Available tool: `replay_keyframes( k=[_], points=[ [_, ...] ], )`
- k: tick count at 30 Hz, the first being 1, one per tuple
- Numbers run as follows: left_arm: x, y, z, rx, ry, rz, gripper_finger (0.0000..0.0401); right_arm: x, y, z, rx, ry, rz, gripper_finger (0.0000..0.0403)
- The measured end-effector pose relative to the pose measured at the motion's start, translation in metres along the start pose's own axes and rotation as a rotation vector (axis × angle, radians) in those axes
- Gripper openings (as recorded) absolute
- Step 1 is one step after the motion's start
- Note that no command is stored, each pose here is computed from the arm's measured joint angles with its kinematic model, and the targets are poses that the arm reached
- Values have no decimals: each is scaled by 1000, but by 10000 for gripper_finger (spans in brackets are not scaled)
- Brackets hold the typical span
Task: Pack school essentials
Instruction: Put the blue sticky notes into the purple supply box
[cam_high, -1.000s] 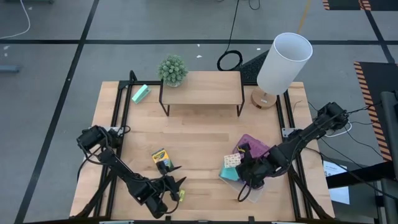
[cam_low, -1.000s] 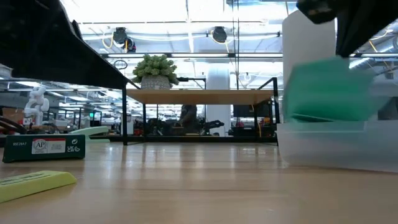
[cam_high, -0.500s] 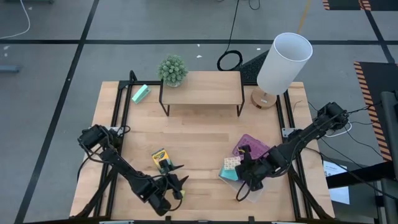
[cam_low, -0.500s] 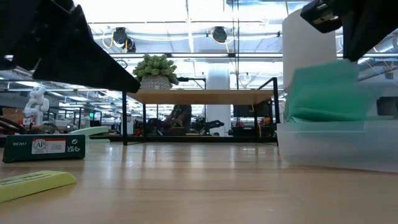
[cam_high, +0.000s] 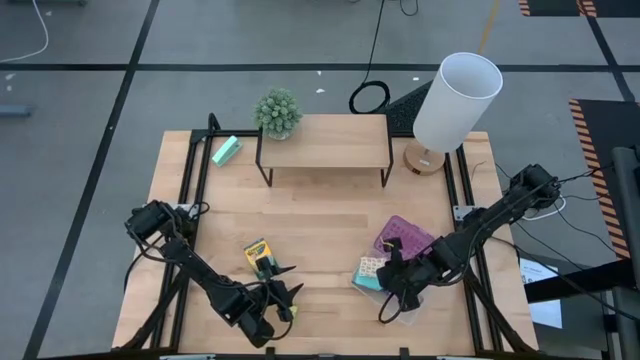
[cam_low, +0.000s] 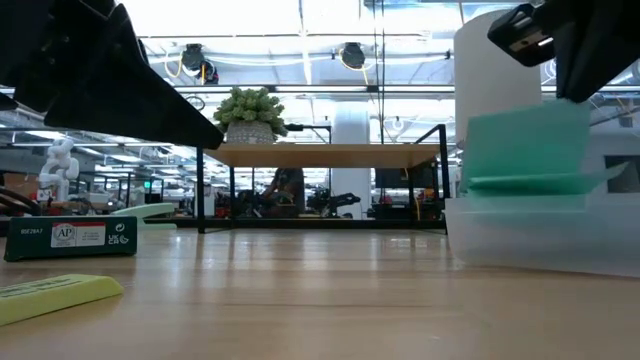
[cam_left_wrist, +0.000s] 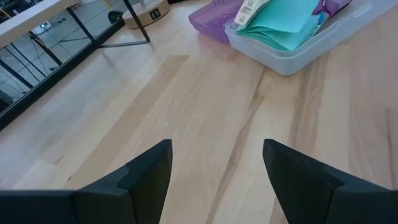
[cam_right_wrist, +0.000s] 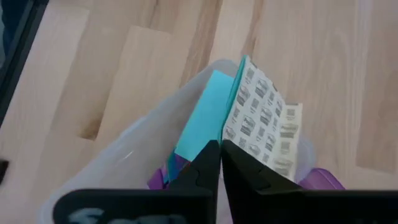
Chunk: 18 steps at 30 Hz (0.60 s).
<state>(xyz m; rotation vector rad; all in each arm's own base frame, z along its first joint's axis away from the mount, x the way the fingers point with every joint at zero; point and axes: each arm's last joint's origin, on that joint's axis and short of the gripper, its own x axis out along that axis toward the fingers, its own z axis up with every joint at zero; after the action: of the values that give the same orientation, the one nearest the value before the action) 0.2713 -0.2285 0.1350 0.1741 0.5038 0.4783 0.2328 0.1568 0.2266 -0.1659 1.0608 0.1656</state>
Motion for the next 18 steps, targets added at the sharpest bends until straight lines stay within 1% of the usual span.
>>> replay_keyframes(
  k=[4,12,15,18],
  points=[
    [0,0,0,-1,1,-1,253,2,1,1,5,-28,11,46],
    [0,0,0,-6,3,-4,253,-1,-1,1,8,-32,10,123],
    [0,0,0,-11,1,-6,253,-1,-3,1,9,-31,-3,134],
    [0,-1,1,-19,-2,-10,253,2,-6,3,20,-70,-26,131]
  ],
)
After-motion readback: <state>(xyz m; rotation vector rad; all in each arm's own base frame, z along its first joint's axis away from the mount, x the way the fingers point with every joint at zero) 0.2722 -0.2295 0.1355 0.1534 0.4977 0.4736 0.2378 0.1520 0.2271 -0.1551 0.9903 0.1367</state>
